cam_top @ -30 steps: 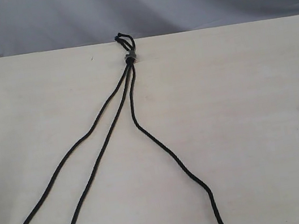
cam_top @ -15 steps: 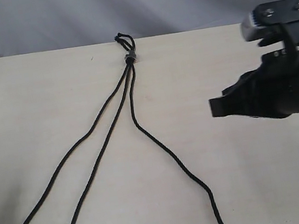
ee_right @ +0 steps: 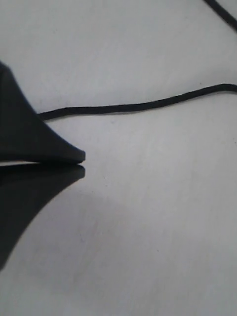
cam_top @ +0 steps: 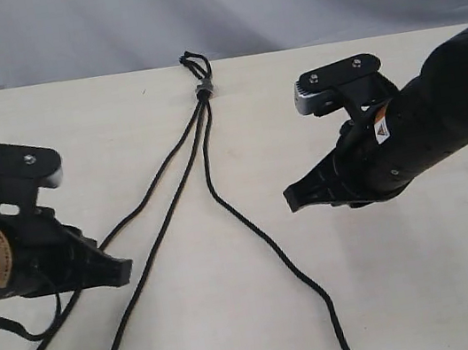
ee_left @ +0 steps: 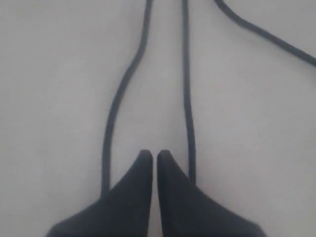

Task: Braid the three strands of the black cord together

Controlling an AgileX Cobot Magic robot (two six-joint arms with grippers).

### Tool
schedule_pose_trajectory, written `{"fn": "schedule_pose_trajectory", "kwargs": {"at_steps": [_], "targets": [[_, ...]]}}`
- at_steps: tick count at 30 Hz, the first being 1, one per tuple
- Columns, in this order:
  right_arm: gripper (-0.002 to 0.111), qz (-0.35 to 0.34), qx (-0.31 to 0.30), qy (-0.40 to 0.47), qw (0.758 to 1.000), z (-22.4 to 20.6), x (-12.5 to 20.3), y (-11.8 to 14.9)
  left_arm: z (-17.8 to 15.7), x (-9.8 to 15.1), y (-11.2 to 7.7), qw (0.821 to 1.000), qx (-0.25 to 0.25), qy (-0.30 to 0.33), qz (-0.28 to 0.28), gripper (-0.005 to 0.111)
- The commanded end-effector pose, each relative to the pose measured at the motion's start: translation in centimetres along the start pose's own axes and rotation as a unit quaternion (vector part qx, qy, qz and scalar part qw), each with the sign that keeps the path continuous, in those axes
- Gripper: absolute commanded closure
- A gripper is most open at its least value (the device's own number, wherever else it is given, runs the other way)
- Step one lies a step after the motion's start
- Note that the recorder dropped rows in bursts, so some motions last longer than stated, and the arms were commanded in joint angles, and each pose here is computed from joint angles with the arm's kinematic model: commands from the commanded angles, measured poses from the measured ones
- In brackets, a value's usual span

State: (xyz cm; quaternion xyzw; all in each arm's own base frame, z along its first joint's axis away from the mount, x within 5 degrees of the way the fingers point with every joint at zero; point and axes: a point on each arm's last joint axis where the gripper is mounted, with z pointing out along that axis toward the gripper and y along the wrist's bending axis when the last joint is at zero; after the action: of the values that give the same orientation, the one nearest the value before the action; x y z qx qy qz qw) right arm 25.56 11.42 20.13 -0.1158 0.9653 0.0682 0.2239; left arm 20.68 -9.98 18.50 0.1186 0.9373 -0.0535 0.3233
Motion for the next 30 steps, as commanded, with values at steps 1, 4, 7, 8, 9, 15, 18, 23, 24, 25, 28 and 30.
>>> {"fn": "schedule_pose_trajectory", "kwargs": {"at_steps": [1,4,7,8,9,15,18,23,24,25,28,30], "targets": [[0.109,-0.014,0.007,0.017,1.000,0.7,0.0,0.0,1.1,0.3,-2.0,0.999,0.016,0.026,0.019,0.083],[0.109,-0.028,0.016,0.017,0.999,0.8,0.0,-0.2,2.0,0.6,-2.8,0.998,0.020,0.044,0.033,0.066],[0.109,-0.050,0.042,0.010,0.998,0.8,-0.1,-0.7,3.0,0.8,-3.1,0.997,0.022,0.059,0.038,0.059],[0.109,-0.050,0.057,0.006,0.997,0.8,-0.2,-1.1,3.3,0.9,-3.2,0.997,0.024,0.061,0.038,0.058],[0.109,-0.043,0.067,0.000,0.997,0.7,-0.4,-1.4,3.7,1.0,-3.2,0.997,0.024,0.067,0.038,0.058],[0.109,0.021,0.115,-0.016,0.993,0.2,-1.4,-5.2,5.3,1.4,-3.5,0.995,0.018,0.092,0.042,0.058],[0.109,0.051,0.130,-0.017,0.990,0.0,-1.4,-7.2,6.0,1.5,-3.7,0.994,0.025,0.095,0.047,0.058],[0.109,0.080,0.145,-0.016,0.986,-0.2,-1.2,-9.1,6.7,1.6,-4.1,0.994,0.037,0.094,0.047,0.058],[0.109,0.082,0.146,-0.015,0.986,-0.2,-1.1,-9.2,6.8,1.6,-4.1,0.994,0.037,0.095,0.047,0.058],[0.109,0.082,0.145,-0.016,0.986,-0.2,-1.1,-9.2,6.8,1.7,-4.1,0.993,0.036,0.097,0.047,0.058],[0.109,0.082,0.144,-0.020,0.986,-0.2,-1.2,-9.2,7.2,2.0,-4.1,0.993,0.034,0.105,0.048,0.059],[0.109,0.079,0.142,-0.025,0.986,-0.2,-1.3,-9.2,7.4,2.2,-4.1,0.992,0.033,0.110,0.049,0.065]]}}
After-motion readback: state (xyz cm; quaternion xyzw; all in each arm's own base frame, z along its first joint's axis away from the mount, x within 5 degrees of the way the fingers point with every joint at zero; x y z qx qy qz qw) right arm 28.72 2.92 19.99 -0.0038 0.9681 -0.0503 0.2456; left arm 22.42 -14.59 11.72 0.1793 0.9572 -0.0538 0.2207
